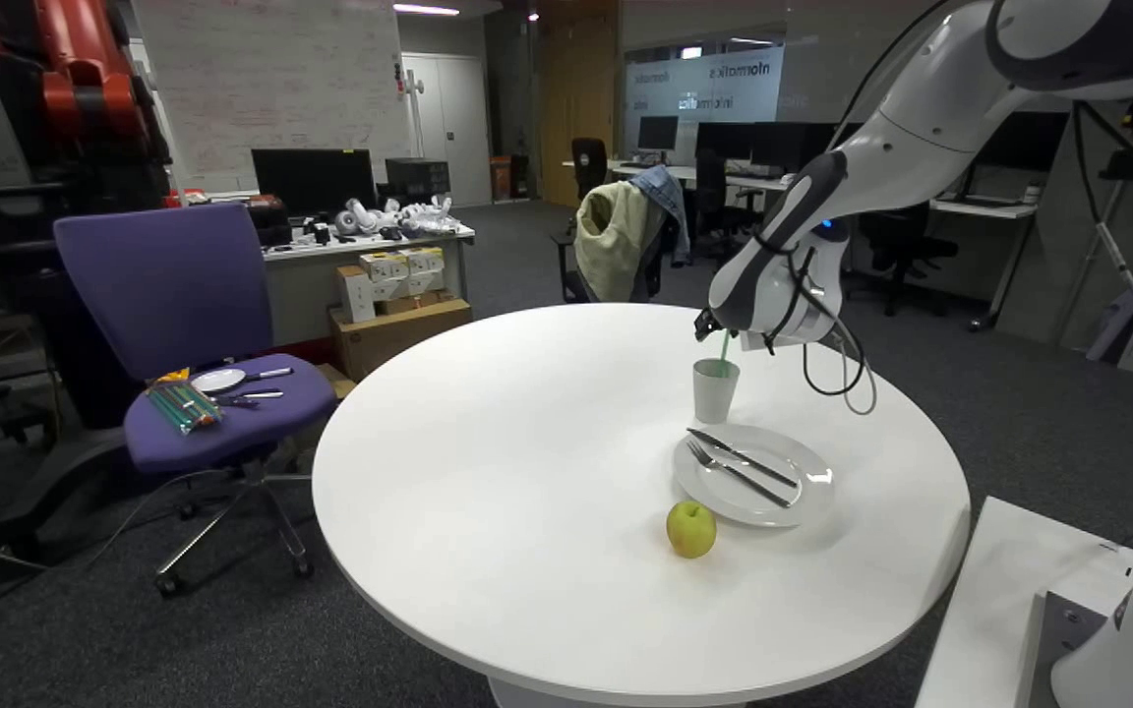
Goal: Put the straw into the cup
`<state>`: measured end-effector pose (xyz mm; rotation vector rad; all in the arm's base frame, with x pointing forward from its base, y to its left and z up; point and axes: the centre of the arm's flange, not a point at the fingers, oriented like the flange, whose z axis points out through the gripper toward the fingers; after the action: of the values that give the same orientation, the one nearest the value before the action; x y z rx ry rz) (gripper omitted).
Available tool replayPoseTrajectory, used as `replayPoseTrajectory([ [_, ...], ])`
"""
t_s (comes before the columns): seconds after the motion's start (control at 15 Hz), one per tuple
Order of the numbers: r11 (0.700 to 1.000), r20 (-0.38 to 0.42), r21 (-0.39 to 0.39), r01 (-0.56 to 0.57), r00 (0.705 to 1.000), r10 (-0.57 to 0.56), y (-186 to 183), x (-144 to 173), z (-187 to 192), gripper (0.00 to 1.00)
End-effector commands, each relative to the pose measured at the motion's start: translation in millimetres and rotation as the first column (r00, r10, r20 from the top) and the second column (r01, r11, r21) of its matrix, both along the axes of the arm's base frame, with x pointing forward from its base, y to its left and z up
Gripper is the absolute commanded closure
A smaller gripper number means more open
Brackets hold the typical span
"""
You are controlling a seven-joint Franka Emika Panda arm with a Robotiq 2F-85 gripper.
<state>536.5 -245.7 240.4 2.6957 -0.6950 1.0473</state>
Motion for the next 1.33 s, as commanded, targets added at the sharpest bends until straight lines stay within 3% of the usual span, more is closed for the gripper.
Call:
replayPoseTrajectory([
  [0.0,0.999,0.053,0.019,0.034,0.998,-0.035,1,-15,35,0.0],
  [0.4,0.994,0.121,0.045,0.102,0.987,-0.106,-13,-11,74,0.0],
  [0.53,0.989,0.107,0.076,0.126,0.985,-0.134,-20,-12,88,0.0],
  [0.87,0.944,-0.151,0.281,0.175,0.979,-0.137,-47,-22,108,0.0],
  [1.07,0.903,-0.288,0.376,0.206,0.953,-0.097,-54,-34,115,0.0],
  [1.27,0.868,-0.435,0.423,0.258,0.899,-0.055,-57,-46,125,0.0],
])
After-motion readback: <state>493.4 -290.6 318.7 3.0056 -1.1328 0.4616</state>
